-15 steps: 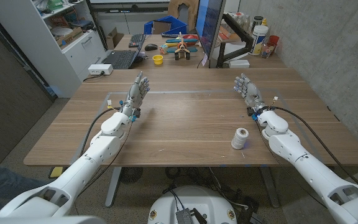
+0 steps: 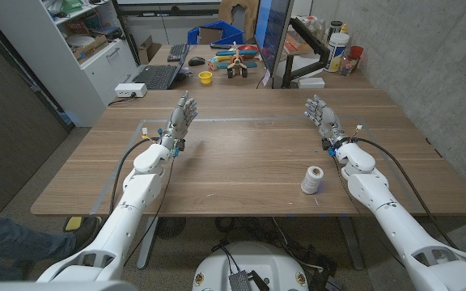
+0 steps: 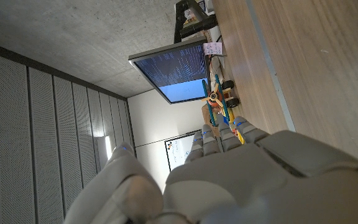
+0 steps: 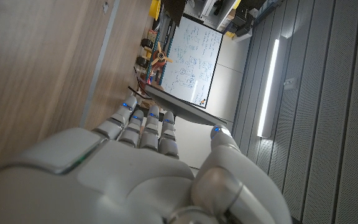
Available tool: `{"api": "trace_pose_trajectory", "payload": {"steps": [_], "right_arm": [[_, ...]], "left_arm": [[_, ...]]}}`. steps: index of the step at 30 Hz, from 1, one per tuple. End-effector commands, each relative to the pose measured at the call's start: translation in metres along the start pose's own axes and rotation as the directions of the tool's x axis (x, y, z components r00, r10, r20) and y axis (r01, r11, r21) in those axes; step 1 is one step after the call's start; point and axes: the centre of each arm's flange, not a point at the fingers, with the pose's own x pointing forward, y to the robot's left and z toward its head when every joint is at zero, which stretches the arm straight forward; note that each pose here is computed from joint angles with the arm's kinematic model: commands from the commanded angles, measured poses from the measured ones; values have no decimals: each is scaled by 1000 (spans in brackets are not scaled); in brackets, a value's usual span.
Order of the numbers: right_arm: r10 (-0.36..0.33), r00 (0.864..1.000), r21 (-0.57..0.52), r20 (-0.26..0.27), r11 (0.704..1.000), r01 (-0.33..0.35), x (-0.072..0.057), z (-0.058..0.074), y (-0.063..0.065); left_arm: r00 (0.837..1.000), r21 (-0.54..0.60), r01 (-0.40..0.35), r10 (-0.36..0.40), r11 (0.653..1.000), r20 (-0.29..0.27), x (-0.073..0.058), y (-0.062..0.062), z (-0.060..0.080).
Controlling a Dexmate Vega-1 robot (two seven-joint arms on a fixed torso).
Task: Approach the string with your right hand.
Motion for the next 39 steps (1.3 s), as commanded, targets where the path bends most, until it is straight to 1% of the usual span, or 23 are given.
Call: {"api": "trace_pose_trajectory", "payload": {"steps": [1,8,10,20,25,31,39], "right_arm": [[-12,1000,8,6,1000,12,-2,1,-6],[-19,1000,12,13,1000,19,-3,2,-8],[-17,1000,10,16,1000,17,-3,4,-8],[-8,1000,0,24,1000,8,-3,6,-8],[-5,1000,-4,27,1000,5,-4,6,-12],[11,999,-9,48,1000,-10,-5,6,-16],[13,998,-13,66,1000,-12,-9,8,-21]], "left_arm": [[1000,0,5,-5,1000,-18,-4,-2,-5],[1000,-6,5,-5,1000,-22,-6,-2,-6],[1000,-8,6,-6,1000,-25,-7,-2,-7],[1000,-8,3,-3,1000,-30,-9,-2,-8],[1000,-13,-1,1,1000,-27,-10,-2,-7],[1000,-9,3,-4,1000,-27,-9,-3,-5],[1000,-7,9,-9,1000,-30,-8,-5,-4]]}}
